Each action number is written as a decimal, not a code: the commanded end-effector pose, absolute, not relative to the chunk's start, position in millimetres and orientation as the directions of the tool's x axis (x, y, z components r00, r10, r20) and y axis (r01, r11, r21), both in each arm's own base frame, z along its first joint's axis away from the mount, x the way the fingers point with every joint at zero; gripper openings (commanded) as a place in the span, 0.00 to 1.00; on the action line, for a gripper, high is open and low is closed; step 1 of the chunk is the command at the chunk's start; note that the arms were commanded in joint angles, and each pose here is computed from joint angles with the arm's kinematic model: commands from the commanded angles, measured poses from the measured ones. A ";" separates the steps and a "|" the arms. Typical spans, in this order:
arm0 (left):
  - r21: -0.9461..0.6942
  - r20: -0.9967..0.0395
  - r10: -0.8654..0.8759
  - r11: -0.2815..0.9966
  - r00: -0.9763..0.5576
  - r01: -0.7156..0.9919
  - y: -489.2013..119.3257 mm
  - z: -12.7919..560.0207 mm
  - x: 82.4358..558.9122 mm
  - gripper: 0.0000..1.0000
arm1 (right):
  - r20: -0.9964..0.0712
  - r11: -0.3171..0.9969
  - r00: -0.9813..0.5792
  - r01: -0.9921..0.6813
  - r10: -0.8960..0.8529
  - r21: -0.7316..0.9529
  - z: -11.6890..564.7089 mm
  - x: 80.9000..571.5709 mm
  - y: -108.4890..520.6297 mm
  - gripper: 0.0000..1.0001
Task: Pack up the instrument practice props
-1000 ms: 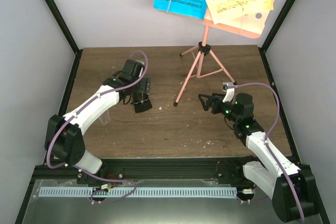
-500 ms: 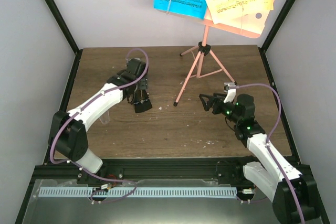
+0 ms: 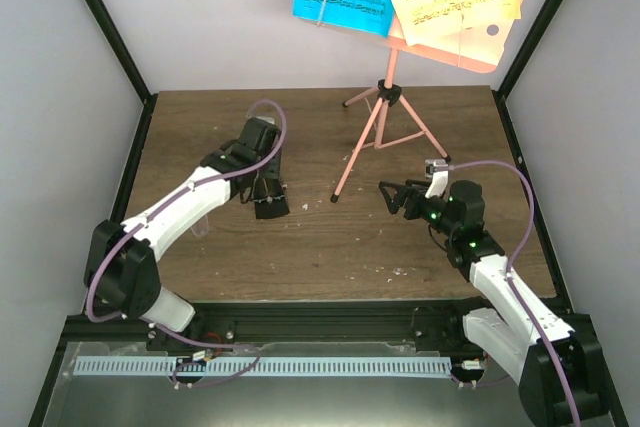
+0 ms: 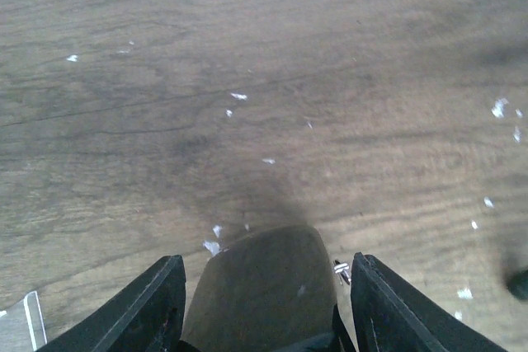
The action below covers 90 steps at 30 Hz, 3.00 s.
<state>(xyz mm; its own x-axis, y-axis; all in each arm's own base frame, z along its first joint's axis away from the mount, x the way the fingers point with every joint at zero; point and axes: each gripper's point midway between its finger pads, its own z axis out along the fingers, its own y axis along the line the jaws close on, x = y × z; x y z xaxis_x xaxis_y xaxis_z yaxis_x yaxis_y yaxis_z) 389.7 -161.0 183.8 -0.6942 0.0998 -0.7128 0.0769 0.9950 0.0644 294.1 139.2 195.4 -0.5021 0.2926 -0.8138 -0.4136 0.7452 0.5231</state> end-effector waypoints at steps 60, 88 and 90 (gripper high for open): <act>-0.115 -0.873 0.119 0.891 -0.472 0.438 -144.1 281.5 307.9 1.00 | -0.996 0.533 -0.068 -0.845 -0.053 0.029 222.3 212.5 322.5 1.00; -0.085 -0.854 0.135 0.917 -0.503 0.391 -134.7 255.6 312.5 1.00 | -0.988 0.633 -0.129 -0.772 -0.081 0.049 182.1 219.4 311.2 0.94; -0.083 -0.856 0.132 0.919 -0.500 0.385 -133.4 256.0 311.9 1.00 | -0.989 0.633 -0.128 -0.772 -0.075 0.052 183.1 219.0 310.6 0.92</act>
